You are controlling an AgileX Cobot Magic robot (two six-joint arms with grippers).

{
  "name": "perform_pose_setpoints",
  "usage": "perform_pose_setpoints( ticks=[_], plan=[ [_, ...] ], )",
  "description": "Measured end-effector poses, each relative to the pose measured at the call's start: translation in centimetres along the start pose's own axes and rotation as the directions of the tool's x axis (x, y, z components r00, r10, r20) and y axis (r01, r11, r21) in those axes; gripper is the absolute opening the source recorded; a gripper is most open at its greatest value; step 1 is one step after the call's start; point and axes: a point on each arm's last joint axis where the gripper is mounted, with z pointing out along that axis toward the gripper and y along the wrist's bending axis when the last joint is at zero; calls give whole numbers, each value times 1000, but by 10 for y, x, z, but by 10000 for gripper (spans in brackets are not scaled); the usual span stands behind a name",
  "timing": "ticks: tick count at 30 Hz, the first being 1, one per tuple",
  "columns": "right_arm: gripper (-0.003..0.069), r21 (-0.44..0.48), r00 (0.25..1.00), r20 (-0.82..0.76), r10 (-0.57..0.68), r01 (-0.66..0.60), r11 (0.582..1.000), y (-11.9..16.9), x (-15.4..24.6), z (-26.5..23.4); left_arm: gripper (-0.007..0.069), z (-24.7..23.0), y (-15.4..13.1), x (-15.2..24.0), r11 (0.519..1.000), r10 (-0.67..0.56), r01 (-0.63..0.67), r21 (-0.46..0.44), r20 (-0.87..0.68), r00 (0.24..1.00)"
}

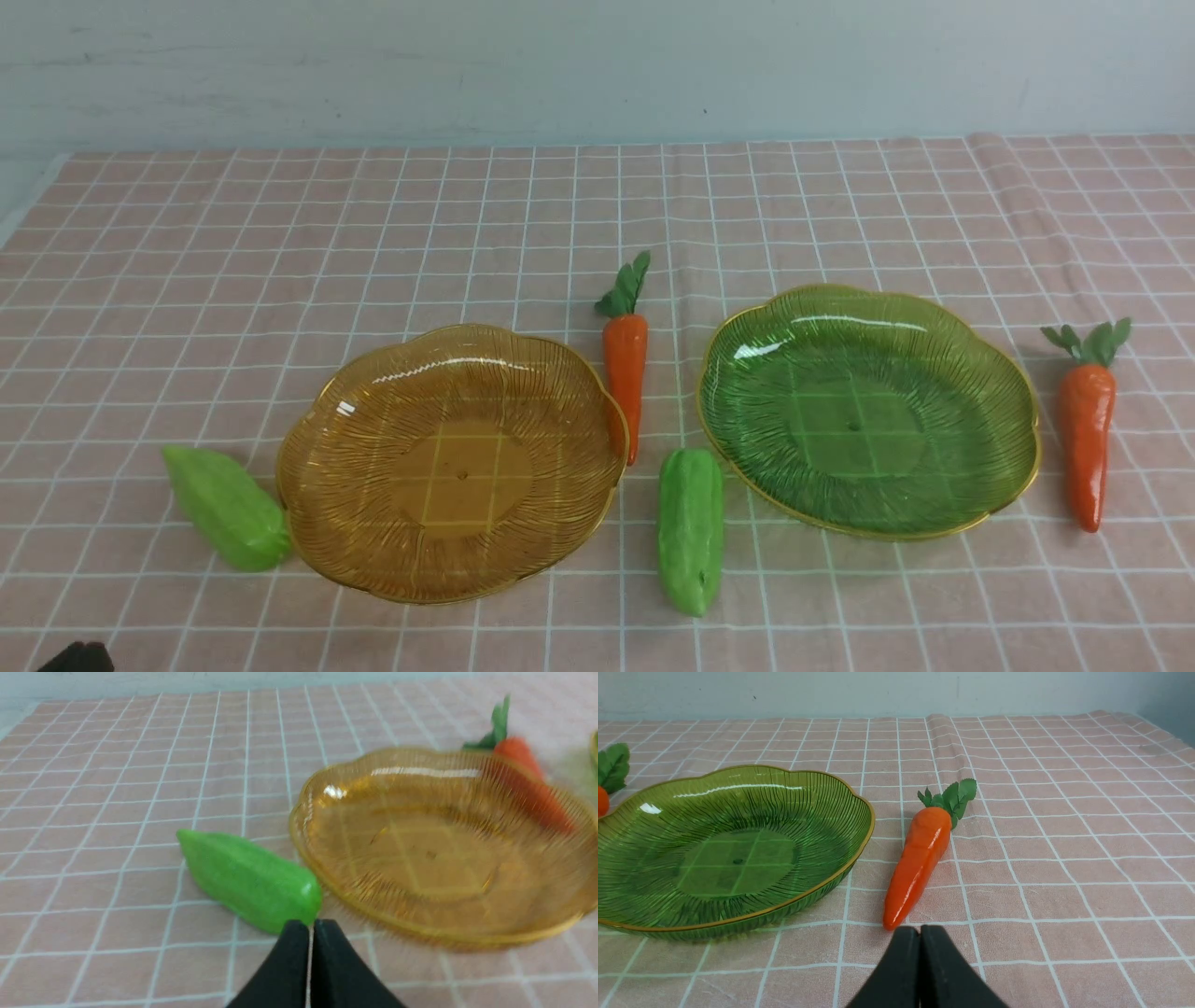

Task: Put different types of vegetables on the plate.
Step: 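Put the green cucumber next to the left plate into that plate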

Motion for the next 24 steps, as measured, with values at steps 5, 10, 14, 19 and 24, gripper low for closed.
perform_pose_setpoints(
  ticks=[5,10,14,19,24],
  plan=[
    [-15,0,1000,0,0,0,1000,0,0,0,-3,-1,-2,-10,965,-261,257,49,98,960],
    [-15,0,1000,1,1,-1,1000,0,0,0,-3,-4,2,-25,905,-426,415,97,262,866],
    [-15,-27,993,58,101,-100,995,2,-5,0,-3,-11,9,-43,860,-500,491,138,420,758],
    [-15,-103,930,180,321,-307,946,4,-18,-2,-3,-29,-1,-84,862,-504,460,214,461,730],
    [-15,-207,780,280,559,-520,829,1,-31,-5,-3,-21,-34,-149,933,-325,289,212,157,933]
  ],
)
